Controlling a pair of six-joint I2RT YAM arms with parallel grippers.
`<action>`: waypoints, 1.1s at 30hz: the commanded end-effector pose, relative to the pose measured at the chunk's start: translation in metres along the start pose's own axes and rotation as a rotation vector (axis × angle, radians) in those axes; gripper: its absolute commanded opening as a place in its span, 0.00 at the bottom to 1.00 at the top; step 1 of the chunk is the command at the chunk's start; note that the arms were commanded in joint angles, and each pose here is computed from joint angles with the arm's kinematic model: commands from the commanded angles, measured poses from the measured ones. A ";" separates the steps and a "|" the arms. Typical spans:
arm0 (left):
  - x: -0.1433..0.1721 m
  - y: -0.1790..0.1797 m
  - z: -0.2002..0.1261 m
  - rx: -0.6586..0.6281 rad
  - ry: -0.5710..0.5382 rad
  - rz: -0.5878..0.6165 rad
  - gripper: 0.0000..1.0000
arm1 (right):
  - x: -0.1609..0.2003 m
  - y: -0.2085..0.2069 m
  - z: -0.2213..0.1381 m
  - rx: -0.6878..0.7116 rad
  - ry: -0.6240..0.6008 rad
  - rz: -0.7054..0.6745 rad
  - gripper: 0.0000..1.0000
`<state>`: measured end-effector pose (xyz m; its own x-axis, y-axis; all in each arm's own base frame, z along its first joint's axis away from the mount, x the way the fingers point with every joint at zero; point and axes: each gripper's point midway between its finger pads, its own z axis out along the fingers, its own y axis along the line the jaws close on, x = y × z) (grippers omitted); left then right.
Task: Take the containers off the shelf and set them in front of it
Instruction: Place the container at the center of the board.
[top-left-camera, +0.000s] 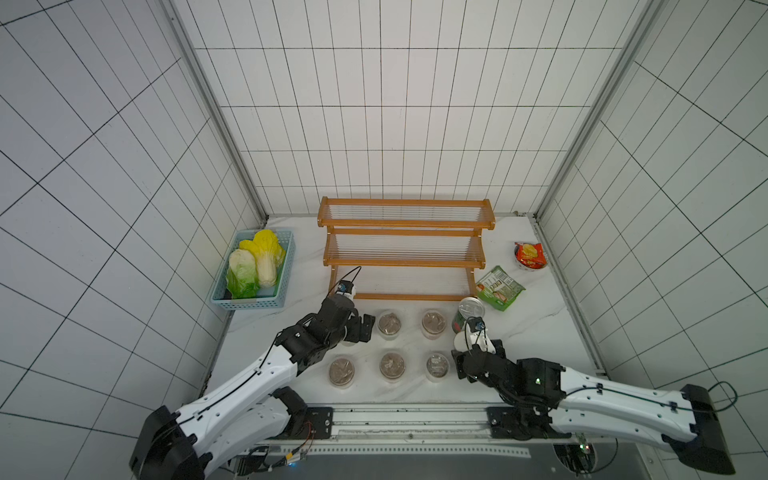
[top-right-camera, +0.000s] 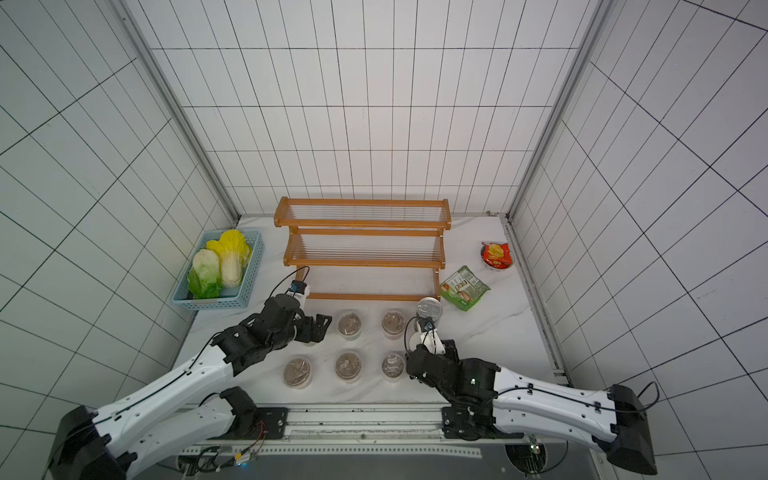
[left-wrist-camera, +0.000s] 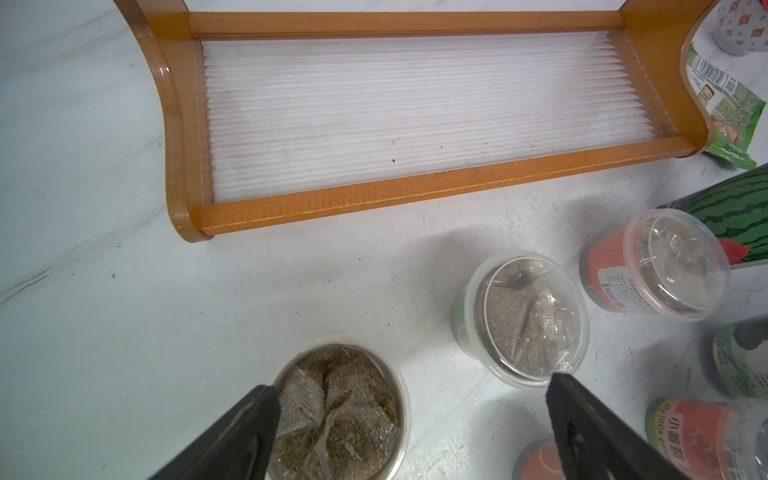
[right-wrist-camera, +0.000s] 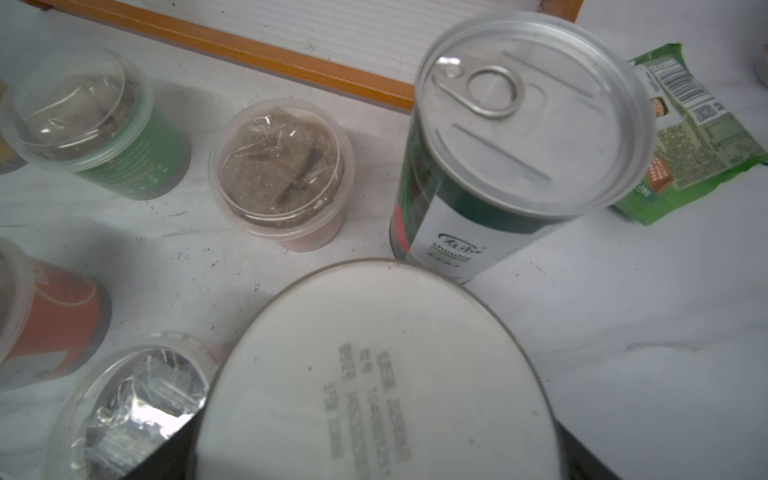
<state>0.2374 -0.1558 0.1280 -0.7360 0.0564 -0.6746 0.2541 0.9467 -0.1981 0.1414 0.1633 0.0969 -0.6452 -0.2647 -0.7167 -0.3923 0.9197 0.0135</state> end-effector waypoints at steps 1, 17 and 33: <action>-0.015 -0.003 -0.007 0.014 -0.042 0.002 0.98 | 0.003 -0.005 -0.002 0.012 0.019 0.053 0.84; -0.016 -0.003 -0.006 0.020 -0.046 -0.002 0.98 | 0.006 -0.029 -0.008 0.140 0.052 0.046 0.97; -0.052 0.008 -0.032 -0.004 -0.130 -0.050 0.99 | -0.093 -0.041 -0.068 0.159 -0.119 0.070 0.99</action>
<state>0.2501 -0.1474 0.1604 -0.6939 -0.0101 -0.7200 0.2244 0.9471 -0.2295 0.1618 0.1444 0.1905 -0.6124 -0.1354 -0.7789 -0.2628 0.9641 0.0390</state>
